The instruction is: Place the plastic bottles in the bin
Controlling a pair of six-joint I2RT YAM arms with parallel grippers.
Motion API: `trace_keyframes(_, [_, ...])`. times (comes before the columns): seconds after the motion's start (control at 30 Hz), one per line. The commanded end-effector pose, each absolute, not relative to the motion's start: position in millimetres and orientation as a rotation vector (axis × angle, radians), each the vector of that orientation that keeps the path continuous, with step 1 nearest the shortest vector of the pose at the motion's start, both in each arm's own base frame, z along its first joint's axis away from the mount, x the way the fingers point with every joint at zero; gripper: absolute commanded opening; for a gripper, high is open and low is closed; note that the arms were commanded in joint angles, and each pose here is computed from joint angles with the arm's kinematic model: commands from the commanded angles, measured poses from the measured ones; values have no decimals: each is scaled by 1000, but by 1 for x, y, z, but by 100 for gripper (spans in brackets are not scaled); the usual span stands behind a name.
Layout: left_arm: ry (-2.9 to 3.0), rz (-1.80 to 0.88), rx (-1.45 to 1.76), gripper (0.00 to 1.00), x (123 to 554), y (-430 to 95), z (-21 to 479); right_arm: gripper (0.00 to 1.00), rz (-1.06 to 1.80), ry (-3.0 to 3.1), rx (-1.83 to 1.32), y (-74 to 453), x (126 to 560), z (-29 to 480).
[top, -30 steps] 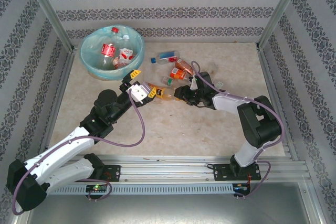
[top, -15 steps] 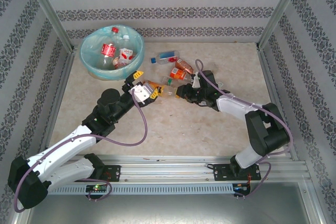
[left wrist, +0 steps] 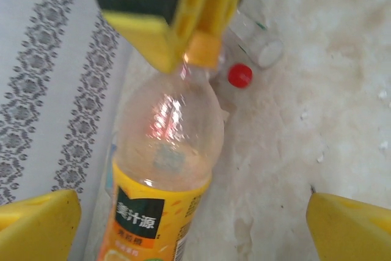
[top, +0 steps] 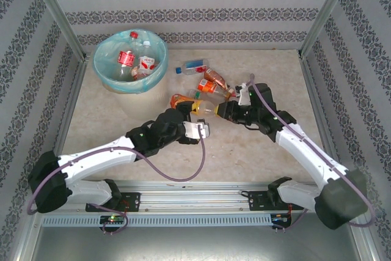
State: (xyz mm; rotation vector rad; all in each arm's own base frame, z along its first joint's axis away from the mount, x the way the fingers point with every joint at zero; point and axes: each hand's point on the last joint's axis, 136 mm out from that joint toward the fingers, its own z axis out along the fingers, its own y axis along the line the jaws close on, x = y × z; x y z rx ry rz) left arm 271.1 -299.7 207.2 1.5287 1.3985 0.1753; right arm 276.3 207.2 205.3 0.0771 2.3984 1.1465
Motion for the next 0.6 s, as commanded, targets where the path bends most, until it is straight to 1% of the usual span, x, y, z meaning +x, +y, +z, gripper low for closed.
trace_keyframes(0.0, [1390, 285, 1531, 96, 285, -301, 217, 0, 1129, 2404, 37, 199, 257, 218])
trace_keyframes(0.17, [1381, 338, 1473, 92, 304, -311, 219, 0, 1141, 2379, 29, 191, 235, 234])
trace_keyframes(0.3, [1366, 330, 1429, 88, 309, -322, 221, 0, 1153, 2380, 42, 186, 222, 233])
trace_keyframes(0.5, [1292, 308, 1488, 73, 297, -343, 215, 0, 1170, 2387, 55, 184, 213, 230])
trace_keyframes(0.57, [1288, 305, 1492, 64, 294, -347, 214, 0, 1161, 2385, 53, 183, 214, 231])
